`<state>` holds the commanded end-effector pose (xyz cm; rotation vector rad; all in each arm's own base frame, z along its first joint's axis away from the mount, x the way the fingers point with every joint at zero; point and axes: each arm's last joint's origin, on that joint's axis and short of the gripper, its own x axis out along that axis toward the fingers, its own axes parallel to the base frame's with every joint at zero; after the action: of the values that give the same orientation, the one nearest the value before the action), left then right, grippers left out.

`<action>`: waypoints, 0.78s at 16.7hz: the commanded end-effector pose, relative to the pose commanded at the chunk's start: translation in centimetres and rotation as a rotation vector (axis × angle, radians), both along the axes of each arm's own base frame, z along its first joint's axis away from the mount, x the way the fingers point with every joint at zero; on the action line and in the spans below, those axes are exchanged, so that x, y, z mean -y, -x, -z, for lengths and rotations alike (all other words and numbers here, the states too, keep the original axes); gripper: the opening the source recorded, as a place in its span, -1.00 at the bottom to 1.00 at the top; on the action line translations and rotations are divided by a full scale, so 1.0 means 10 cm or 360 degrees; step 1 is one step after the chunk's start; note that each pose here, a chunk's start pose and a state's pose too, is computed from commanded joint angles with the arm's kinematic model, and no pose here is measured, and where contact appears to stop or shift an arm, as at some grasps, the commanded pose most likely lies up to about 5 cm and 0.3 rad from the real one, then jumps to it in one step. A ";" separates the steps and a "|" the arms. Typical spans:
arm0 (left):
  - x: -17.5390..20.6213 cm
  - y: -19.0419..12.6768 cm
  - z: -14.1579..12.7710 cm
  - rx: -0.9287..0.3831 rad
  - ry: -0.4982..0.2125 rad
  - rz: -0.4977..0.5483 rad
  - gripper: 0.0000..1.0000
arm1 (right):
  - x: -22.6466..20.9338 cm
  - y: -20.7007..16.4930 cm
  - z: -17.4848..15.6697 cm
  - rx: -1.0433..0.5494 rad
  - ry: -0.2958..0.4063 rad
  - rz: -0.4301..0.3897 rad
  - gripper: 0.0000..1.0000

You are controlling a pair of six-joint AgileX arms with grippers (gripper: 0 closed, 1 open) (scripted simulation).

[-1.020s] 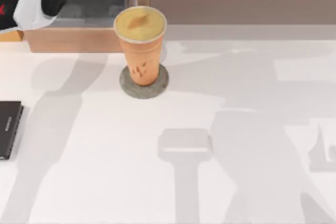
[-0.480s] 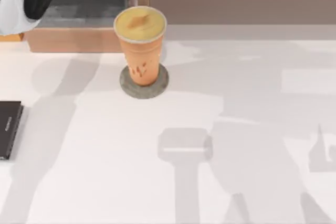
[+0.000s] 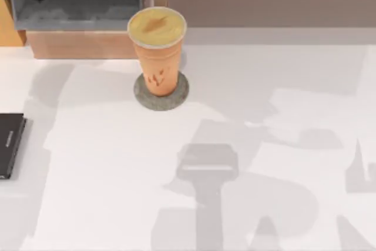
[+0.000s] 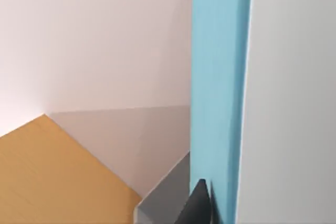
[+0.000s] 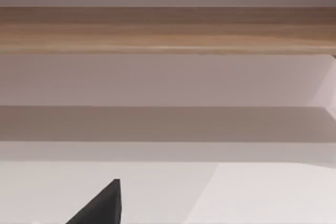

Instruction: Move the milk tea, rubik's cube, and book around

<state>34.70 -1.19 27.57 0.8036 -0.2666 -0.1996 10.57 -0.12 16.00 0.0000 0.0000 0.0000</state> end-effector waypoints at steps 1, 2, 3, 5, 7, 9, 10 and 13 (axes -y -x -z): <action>-0.13 0.12 0.10 0.0019 -0.0194 -0.0013 -1.00 | 0.00 0.00 0.00 0.0000 0.0000 0.0000 1.00; -0.25 0.24 0.22 0.0023 -0.0384 -0.0031 -1.00 | 0.00 0.00 0.00 0.0000 0.0000 0.0000 1.00; -0.38 0.36 0.36 0.0009 -0.0566 -0.0054 -1.00 | 0.00 0.00 0.00 0.0000 0.0000 0.0000 1.00; -0.64 0.60 0.69 -0.0080 -0.0883 -0.0103 -1.00 | 0.00 0.00 0.00 0.0000 0.0000 0.0000 1.00; -0.87 0.86 1.05 -0.0239 -0.1116 -0.0136 -1.00 | 0.00 0.00 0.00 0.0000 0.0000 0.0000 1.00; -1.04 1.13 1.37 -0.0429 -0.1255 -0.0149 -1.00 | 0.00 0.00 0.00 0.0000 0.0000 0.0000 1.00; -1.10 1.26 1.51 -0.0524 -0.1294 -0.0149 -1.00 | 0.00 0.00 0.00 0.0000 0.0000 0.0000 1.00; -1.20 1.56 1.80 -0.0756 -0.1332 -0.0143 -1.00 | 0.00 0.00 0.00 0.0000 0.0000 0.0000 1.00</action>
<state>19.11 10.76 9.52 1.5557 0.3334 -0.4204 10.57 -0.12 16.00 0.0000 0.0000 0.0000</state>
